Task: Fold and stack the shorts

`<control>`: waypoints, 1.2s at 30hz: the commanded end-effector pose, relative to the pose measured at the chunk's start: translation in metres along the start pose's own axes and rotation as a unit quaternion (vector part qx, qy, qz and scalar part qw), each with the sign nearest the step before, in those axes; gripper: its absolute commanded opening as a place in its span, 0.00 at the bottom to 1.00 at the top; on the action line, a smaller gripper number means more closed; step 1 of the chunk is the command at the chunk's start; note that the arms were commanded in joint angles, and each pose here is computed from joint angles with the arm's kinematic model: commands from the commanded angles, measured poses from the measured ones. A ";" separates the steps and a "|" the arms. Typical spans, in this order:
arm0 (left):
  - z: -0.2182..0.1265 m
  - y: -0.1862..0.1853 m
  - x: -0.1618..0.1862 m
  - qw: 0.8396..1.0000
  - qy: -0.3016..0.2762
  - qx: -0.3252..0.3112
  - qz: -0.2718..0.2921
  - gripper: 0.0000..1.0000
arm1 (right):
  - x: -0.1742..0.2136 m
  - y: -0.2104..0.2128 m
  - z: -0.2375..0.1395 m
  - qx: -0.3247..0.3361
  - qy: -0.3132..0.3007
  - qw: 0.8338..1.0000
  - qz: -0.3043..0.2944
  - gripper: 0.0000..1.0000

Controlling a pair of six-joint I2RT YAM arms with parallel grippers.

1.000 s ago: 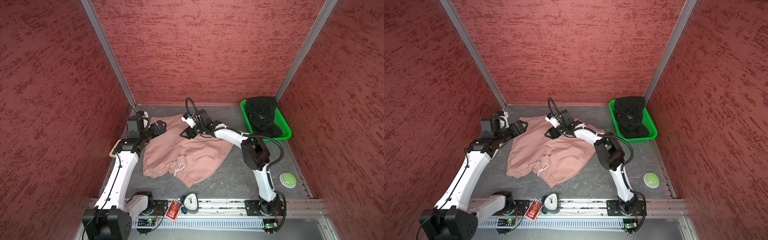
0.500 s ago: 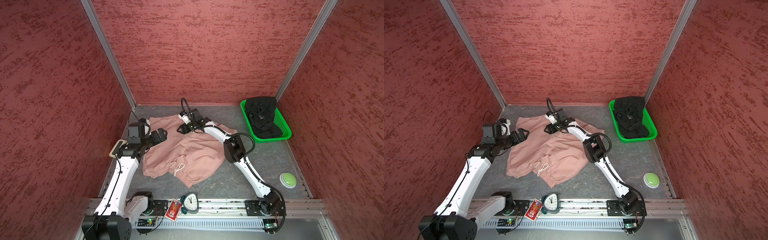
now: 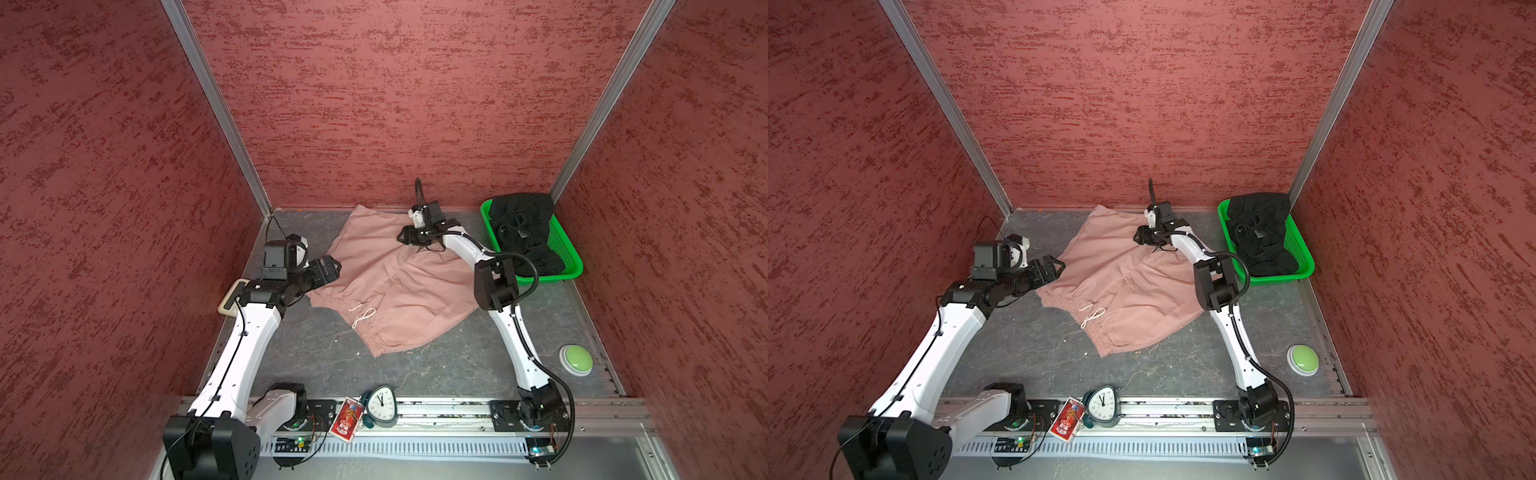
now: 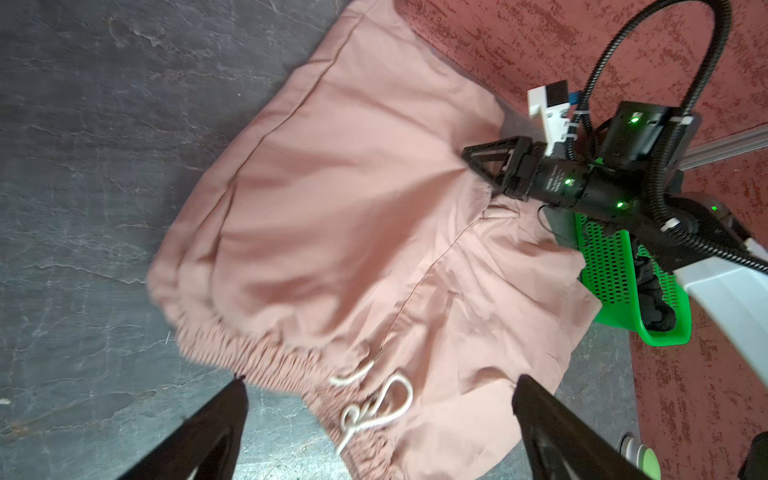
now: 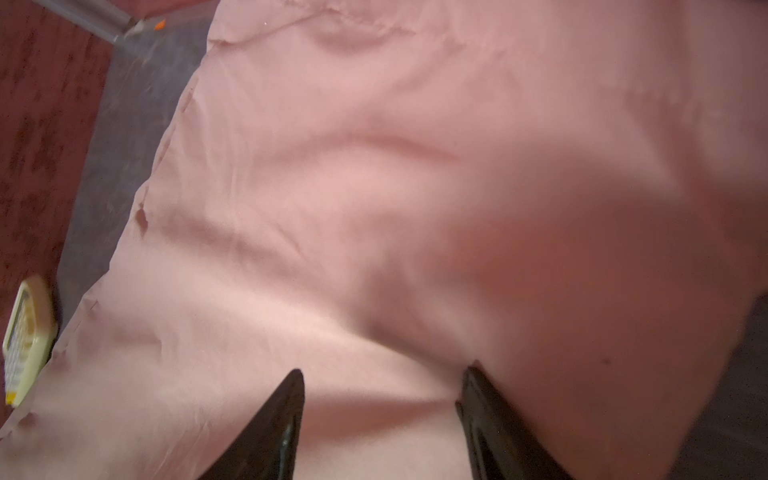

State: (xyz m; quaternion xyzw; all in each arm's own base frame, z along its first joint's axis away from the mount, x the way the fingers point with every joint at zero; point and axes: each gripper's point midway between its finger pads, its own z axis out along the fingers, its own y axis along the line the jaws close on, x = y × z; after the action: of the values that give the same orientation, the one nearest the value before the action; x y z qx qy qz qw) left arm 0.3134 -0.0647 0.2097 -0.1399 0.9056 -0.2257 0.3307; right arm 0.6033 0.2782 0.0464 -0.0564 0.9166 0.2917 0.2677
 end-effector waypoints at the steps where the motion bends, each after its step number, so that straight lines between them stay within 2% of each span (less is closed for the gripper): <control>1: 0.013 -0.002 0.006 1.000 0.009 0.001 0.010 0.99 | -0.035 -0.019 -0.031 0.030 -0.046 0.998 0.024 0.62; 3: 0.023 -0.002 0.009 1.000 0.017 -0.001 0.014 0.99 | -0.051 -0.014 -0.045 0.022 -0.066 0.998 0.012 0.63; 6: 0.040 -0.001 0.015 0.999 0.029 0.002 0.017 0.99 | -0.064 0.010 -0.074 0.011 -0.088 0.995 -0.037 0.67; 9: 0.058 -0.002 0.019 0.999 0.040 0.018 0.011 0.99 | -0.051 0.031 -0.103 0.025 -0.097 0.990 -0.096 0.67; 12: 0.071 0.003 0.026 0.998 0.055 0.019 -0.007 0.99 | -0.006 0.051 -0.129 0.048 -0.088 0.979 -0.177 0.68; 15: 0.076 0.018 0.032 0.998 0.053 0.004 -0.028 0.99 | 0.065 0.087 -0.146 0.010 -0.036 0.968 -0.247 0.66; 18: 0.078 0.043 0.035 0.996 0.045 -0.013 -0.081 0.99 | 0.138 0.123 -0.152 -0.025 0.023 0.958 -0.286 0.65; 20: 0.081 0.056 0.040 0.993 0.037 -0.017 -0.108 0.99 | 0.190 0.147 -0.151 -0.050 0.060 0.942 -0.327 0.65; 23: 0.086 0.062 0.037 0.993 0.011 -0.003 -0.120 0.99 | 0.240 0.168 -0.149 -0.046 0.070 0.916 -0.392 0.66; 26: 0.090 0.066 0.023 0.992 -0.002 0.001 -0.127 0.99 | 0.272 0.183 -0.144 -0.052 0.085 0.899 -0.427 0.66; 29: 0.090 0.071 0.007 0.990 -0.015 0.006 -0.137 0.99 | 0.293 0.187 -0.132 -0.019 0.095 0.873 -0.478 0.66; 32: 0.091 0.079 -0.003 0.987 -0.028 0.017 -0.159 0.99 | 0.305 0.187 -0.120 -0.002 0.102 0.857 -0.505 0.66; 36: 0.103 0.084 0.001 0.985 -0.015 0.023 -0.169 0.99 | 0.320 0.201 -0.113 -0.006 0.108 0.840 -0.532 0.66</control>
State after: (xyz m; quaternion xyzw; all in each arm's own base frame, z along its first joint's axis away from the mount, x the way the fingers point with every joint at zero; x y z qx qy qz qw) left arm 0.3628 -0.0208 0.0952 -0.2916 0.8662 -0.2737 0.2996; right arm 0.2187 0.3842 0.0477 -0.5497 0.7880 0.1306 0.2446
